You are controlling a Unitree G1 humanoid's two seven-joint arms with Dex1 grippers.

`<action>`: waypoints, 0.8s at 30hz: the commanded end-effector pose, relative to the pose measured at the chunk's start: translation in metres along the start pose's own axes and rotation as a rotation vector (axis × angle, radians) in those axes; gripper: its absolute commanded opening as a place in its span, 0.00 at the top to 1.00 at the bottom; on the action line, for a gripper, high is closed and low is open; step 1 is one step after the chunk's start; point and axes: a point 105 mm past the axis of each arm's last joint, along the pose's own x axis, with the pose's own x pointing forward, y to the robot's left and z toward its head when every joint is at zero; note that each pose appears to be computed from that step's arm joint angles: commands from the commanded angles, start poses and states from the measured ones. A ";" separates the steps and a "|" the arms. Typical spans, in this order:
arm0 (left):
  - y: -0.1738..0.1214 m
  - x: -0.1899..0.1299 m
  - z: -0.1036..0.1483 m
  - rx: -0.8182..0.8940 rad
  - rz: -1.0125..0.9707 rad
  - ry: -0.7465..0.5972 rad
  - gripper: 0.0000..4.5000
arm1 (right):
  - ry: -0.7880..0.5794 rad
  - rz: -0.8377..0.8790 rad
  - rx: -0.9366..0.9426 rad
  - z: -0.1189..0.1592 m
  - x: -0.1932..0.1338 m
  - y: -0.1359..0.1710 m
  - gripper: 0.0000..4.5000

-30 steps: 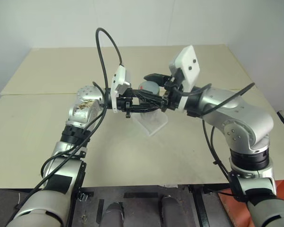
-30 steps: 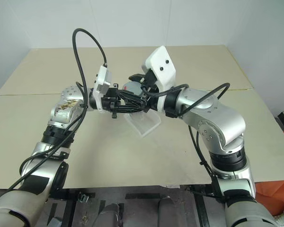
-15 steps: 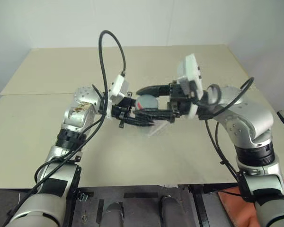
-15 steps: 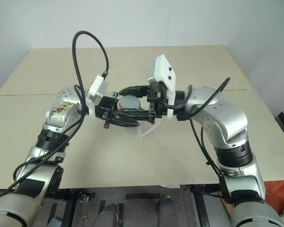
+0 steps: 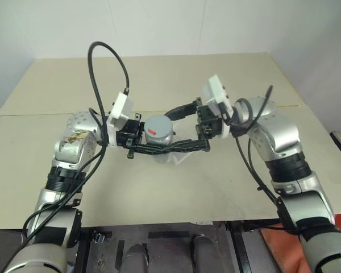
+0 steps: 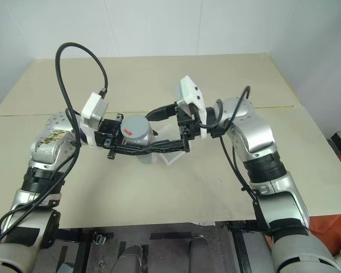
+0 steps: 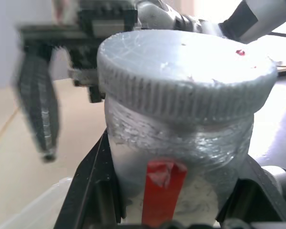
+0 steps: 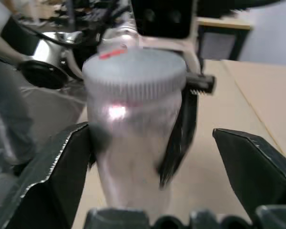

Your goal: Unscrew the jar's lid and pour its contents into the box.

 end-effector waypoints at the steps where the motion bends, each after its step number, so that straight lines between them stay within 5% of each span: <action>1: 0.007 -0.010 0.004 0.022 0.068 0.003 0.57 | -0.017 -0.200 -0.091 0.023 -0.029 -0.005 0.01; 8: 0.029 -0.016 -0.008 0.001 0.198 0.015 0.57 | -0.037 -0.377 -0.090 0.042 -0.039 0.011 0.01; 24: 0.028 0.003 -0.004 -0.051 0.115 -0.013 0.57 | -0.003 -0.504 -0.025 0.043 0.019 -0.003 0.01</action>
